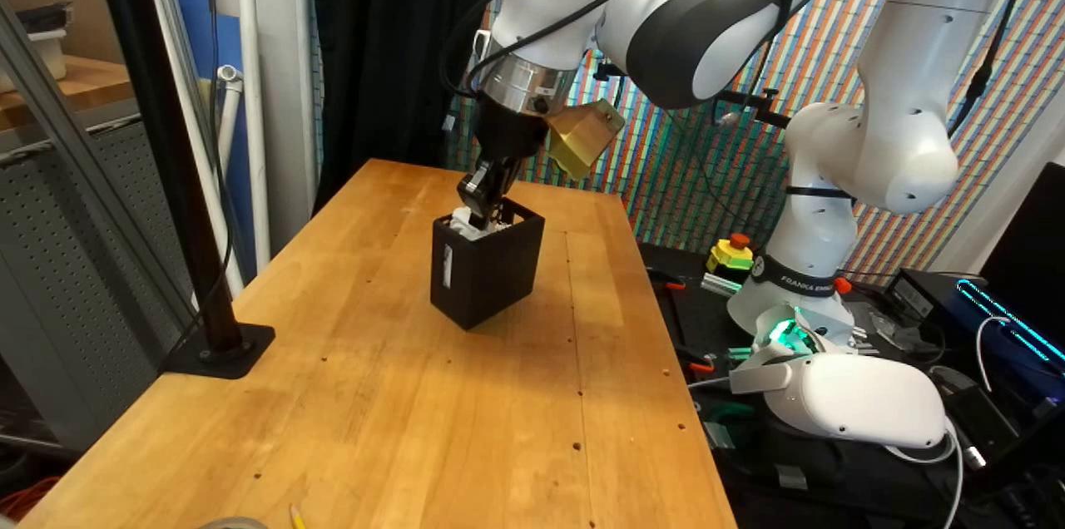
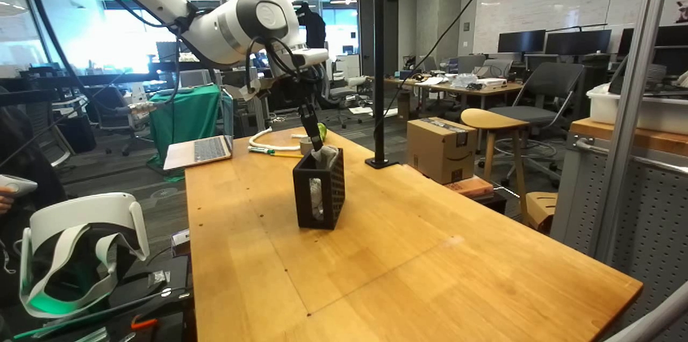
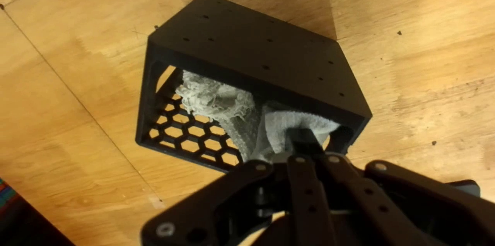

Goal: Pick up the towel and put it in the object

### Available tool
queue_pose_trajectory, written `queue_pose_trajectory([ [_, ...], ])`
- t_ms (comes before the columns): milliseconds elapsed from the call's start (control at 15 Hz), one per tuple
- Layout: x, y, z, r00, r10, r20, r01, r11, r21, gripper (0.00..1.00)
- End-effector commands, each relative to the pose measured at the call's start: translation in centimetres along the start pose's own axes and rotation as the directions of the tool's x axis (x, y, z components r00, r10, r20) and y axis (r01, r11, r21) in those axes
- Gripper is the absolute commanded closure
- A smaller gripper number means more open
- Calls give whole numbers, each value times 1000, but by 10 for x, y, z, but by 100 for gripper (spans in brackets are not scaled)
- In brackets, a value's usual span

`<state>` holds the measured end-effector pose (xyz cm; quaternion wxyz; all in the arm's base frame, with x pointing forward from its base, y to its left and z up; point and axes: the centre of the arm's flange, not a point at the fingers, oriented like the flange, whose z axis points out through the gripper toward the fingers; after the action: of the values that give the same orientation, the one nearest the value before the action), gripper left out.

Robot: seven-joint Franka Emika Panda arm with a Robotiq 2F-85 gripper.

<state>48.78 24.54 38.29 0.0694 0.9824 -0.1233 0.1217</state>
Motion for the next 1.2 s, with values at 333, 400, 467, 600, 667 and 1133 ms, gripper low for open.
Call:
queue_pose_trajectory([
  [333,11,22,13,998,52,29,-51,998,-31,96],
  [400,14,24,16,998,56,35,-54,998,-34,96],
  [467,16,25,19,997,58,42,-56,998,-34,96],
  [600,22,25,28,996,62,63,-60,998,-30,96],
  [667,25,25,33,995,63,79,-61,998,-27,96],
  [1133,42,26,88,969,63,239,-67,998,8,96],
])
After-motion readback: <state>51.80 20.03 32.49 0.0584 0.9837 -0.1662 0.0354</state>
